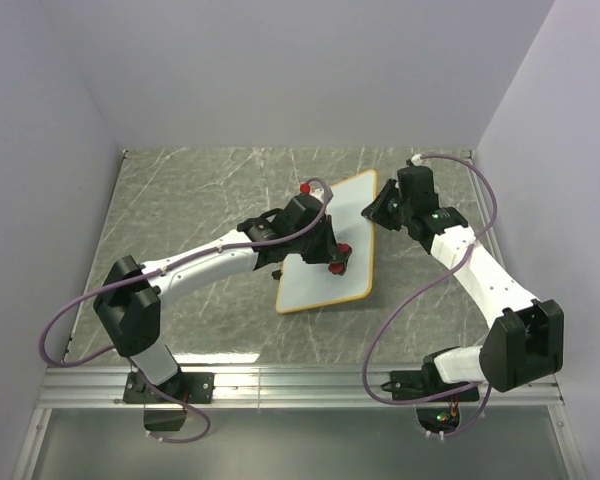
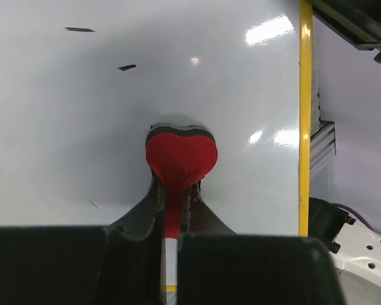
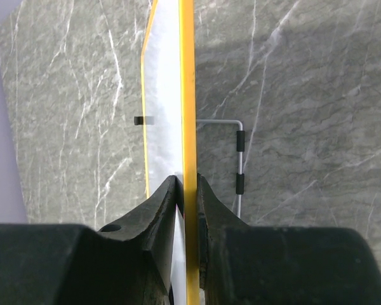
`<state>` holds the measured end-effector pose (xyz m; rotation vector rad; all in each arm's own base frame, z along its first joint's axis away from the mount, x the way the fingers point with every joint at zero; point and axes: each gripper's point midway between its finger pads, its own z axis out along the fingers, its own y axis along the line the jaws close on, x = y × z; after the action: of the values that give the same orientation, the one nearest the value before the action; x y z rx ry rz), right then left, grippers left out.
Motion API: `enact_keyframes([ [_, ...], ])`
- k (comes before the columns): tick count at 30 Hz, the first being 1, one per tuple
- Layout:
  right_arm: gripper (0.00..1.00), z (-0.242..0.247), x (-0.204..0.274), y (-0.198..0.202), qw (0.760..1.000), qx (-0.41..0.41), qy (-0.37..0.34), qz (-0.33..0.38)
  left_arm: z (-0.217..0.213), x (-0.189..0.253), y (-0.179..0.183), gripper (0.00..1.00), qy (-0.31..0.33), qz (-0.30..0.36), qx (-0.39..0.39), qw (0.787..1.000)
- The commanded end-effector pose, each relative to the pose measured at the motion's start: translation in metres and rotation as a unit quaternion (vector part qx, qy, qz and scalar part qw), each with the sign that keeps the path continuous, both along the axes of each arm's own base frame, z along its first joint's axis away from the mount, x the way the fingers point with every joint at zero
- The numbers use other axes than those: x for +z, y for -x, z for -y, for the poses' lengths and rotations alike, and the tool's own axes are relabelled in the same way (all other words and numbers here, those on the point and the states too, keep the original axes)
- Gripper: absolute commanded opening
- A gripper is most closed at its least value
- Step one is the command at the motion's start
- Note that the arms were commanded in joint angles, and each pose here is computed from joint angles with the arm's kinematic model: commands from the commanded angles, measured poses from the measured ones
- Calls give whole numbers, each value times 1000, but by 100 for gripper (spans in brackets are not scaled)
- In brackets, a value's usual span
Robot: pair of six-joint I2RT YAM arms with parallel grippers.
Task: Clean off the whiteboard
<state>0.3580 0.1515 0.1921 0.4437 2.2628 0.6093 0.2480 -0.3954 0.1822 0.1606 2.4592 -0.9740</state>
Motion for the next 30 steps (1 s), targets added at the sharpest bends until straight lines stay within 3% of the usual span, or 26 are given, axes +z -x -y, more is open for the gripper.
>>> enact_keyframes([
  [1, 0, -19, -13, 12, 999, 38, 7, -29, 10, -8, 19, 0, 13, -33, -15, 999],
  [8, 0, -15, -9, 12, 999, 32, 16, -23, -38, -83, 25, 0, -64, -55, 33, 996],
  [18, 0, -18, -15, 12, 999, 36, 9, -29, -82, -116, 11, 0, -79, -78, 101, 989],
  [22, 0, -20, -16, 12, 999, 37, 5, -29, -65, -87, -7, 0, -67, -53, 86, 993],
  [29, 0, -18, -17, 15, 999, 38, 6, -30, 5, 13, -56, 0, 3, 18, 23, 1000],
  [30, 0, -18, -17, 16, 999, 40, 6, -30, 12, 8, -61, 0, 0, 14, 18, 1000],
])
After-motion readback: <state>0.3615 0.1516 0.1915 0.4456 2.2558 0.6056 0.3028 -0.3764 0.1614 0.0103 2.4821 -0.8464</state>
